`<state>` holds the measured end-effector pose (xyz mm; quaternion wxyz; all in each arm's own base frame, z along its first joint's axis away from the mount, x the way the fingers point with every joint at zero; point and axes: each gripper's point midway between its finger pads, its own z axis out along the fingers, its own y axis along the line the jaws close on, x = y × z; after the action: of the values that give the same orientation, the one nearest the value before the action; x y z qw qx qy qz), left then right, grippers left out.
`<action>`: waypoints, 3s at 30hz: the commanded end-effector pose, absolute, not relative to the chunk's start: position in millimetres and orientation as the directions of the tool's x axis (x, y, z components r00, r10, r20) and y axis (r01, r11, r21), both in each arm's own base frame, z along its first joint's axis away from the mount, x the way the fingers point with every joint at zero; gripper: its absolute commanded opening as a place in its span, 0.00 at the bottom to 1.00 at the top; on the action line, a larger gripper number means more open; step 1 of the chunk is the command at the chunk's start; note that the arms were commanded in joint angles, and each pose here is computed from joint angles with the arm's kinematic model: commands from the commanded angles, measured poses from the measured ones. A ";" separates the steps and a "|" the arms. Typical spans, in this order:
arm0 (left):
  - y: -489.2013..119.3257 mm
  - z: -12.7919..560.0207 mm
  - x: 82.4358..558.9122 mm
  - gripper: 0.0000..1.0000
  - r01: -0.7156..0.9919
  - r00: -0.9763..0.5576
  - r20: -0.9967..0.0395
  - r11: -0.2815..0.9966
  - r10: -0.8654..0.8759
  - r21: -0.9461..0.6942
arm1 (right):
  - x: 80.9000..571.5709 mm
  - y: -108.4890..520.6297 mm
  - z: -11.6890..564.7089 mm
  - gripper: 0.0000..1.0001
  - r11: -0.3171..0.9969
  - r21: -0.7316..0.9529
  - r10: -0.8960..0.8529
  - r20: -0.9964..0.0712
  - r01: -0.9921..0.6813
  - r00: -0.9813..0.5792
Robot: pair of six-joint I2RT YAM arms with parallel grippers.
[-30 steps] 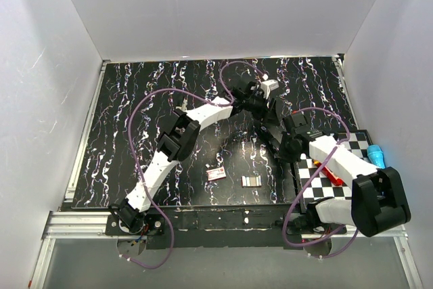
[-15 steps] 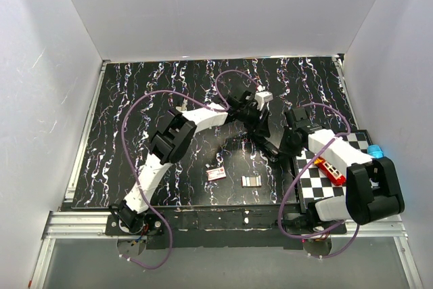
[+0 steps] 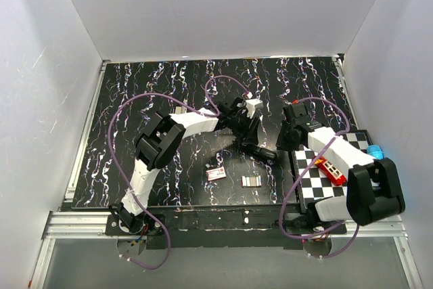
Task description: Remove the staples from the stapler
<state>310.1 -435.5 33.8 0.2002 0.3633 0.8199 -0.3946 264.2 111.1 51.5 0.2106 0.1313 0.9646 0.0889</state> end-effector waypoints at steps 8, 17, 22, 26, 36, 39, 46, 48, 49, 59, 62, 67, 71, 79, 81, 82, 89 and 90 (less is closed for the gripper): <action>-413.7 71.3 297.9 0.48 0.762 -0.638 -0.647 0.460 0.418 -0.455 | 221.3 100.8 78.1 0.01 0.948 0.252 0.286 -0.422 0.192 -0.860; -406.7 81.7 288.8 0.48 0.760 -0.640 -0.660 0.456 0.394 -0.463 | 191.4 126.2 73.5 0.01 0.941 0.312 0.248 -0.367 0.133 -0.896; -401.5 76.5 282.2 0.45 0.752 -0.649 -0.650 0.462 0.395 -0.470 | 197.3 140.0 65.6 0.01 0.943 0.310 0.234 -0.348 0.124 -0.908; -397.3 71.7 280.0 0.40 0.748 -0.654 -0.644 0.470 0.397 -0.469 | 214.4 142.4 62.9 0.01 0.952 0.279 0.227 -0.363 0.127 -0.904; -396.2 62.0 279.1 0.36 0.744 -0.660 -0.629 0.475 0.411 -0.470 | 259.7 154.0 72.8 0.01 0.967 0.239 0.190 -0.426 0.093 -0.884; -397.2 65.5 281.4 0.34 0.748 -0.654 -0.635 0.475 0.410 -0.463 | 272.3 156.1 76.5 0.01 0.971 0.224 0.179 -0.449 0.083 -0.876; -395.9 89.7 290.6 0.36 0.765 -0.624 -0.672 0.488 0.399 -0.420 | 293.8 166.0 82.5 0.01 0.974 0.223 0.145 -0.479 0.040 -0.866; -394.0 100.0 294.3 0.38 0.768 -0.612 -0.687 0.501 0.391 -0.399 | 293.5 168.6 86.5 0.01 0.973 0.231 0.137 -0.476 0.026 -0.869; -392.8 104.9 294.9 0.38 0.771 -0.605 -0.695 0.505 0.388 -0.388 | 291.8 168.4 88.7 0.01 0.973 0.232 0.132 -0.477 0.021 -0.869; -392.5 151.1 293.0 0.47 0.799 -0.555 -0.758 0.474 0.343 -0.370 | 262.8 138.4 116.1 0.21 0.981 0.189 0.127 -0.531 0.029 -0.838; -398.2 159.4 292.2 0.51 0.811 -0.542 -0.768 0.452 0.341 -0.371 | 251.7 130.9 128.0 0.30 0.980 0.195 0.135 -0.549 0.030 -0.825; -411.6 162.8 290.6 0.56 0.838 -0.496 -0.779 0.444 0.382 -0.316 | 230.1 120.6 143.5 0.50 0.977 0.214 0.144 -0.567 0.024 -0.811; -423.2 156.4 296.9 0.59 0.841 -0.478 -0.772 0.471 0.419 -0.265 | 217.1 117.4 149.4 0.56 0.970 0.241 0.153 -0.576 0.012 -0.803; -443.3 130.2 308.2 0.62 0.851 -0.439 -0.745 0.498 0.503 -0.165 | 197.5 113.6 149.8 0.57 0.959 0.283 0.173 -0.576 0.003 -0.799; -445.8 122.2 310.6 0.64 0.852 -0.431 -0.734 0.505 0.525 -0.139 | 194.9 112.0 150.4 0.57 0.959 0.283 0.174 -0.576 0.005 -0.799; -446.7 118.3 311.1 0.65 0.852 -0.428 -0.729 0.508 0.534 -0.129 | 193.5 111.8 150.1 0.57 0.958 0.285 0.174 -0.575 0.004 -0.800; -449.8 94.2 313.1 0.68 0.844 -0.439 -0.697 0.527 0.566 -0.104 | 191.2 114.9 147.1 0.58 0.954 0.299 0.171 -0.566 -0.007 -0.806; -450.5 93.0 314.0 0.68 0.856 -0.415 -0.700 0.510 0.581 -0.085 | 191.5 115.7 147.2 0.58 0.954 0.301 0.170 -0.566 -0.010 -0.806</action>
<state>304.6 -444.0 72.3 0.2778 0.4279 0.8273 -0.2351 193.2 112.3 147.6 0.3092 0.0422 0.9404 0.1355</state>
